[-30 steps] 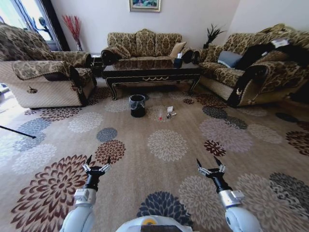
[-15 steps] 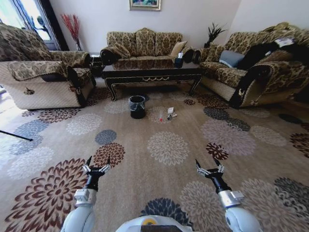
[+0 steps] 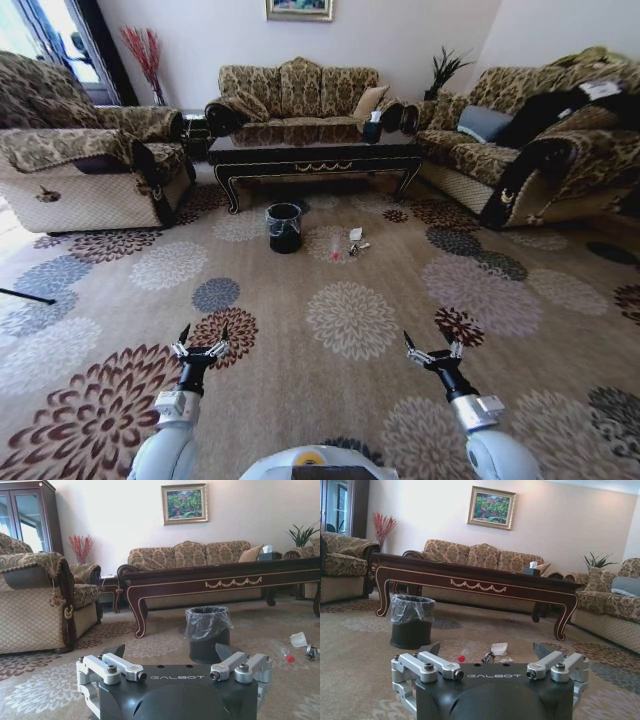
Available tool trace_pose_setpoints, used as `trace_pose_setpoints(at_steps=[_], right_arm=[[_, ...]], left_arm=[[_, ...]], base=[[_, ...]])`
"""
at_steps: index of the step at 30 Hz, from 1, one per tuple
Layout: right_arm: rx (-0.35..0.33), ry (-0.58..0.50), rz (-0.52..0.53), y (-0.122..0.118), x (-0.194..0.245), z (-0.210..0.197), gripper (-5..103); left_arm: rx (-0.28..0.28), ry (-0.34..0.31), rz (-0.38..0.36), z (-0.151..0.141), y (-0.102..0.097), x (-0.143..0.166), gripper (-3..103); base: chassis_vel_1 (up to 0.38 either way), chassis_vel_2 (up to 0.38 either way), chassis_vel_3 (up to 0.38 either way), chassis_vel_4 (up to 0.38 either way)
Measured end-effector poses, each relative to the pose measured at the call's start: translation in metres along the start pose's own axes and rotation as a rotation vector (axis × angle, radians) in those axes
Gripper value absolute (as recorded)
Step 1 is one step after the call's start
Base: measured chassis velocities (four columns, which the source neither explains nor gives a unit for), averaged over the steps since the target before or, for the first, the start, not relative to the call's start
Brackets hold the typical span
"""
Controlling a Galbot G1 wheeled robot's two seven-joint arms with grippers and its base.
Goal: Move to the front of the table and pick up the trash from the floor, then place it into the trash bin.
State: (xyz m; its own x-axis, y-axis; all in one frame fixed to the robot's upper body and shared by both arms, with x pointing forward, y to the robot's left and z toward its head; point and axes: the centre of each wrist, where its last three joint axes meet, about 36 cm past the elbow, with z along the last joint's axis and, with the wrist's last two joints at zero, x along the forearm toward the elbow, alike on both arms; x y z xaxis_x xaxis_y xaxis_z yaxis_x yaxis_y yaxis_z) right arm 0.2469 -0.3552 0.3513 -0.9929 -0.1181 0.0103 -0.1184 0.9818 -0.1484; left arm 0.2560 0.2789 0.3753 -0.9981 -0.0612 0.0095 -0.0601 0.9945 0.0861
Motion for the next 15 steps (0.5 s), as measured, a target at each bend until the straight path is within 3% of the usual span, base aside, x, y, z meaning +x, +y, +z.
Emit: trace_pose_setpoints(at_steps=[15], right_arm=[[0.003,-0.002,-0.012,0.0017,0.0005,0.002,100]], left_arm=[[-0.001,0.005,-0.008,0.0006,0.0008,0.0024,100]], base=[[-0.189,0.187,0.194,-0.192]])
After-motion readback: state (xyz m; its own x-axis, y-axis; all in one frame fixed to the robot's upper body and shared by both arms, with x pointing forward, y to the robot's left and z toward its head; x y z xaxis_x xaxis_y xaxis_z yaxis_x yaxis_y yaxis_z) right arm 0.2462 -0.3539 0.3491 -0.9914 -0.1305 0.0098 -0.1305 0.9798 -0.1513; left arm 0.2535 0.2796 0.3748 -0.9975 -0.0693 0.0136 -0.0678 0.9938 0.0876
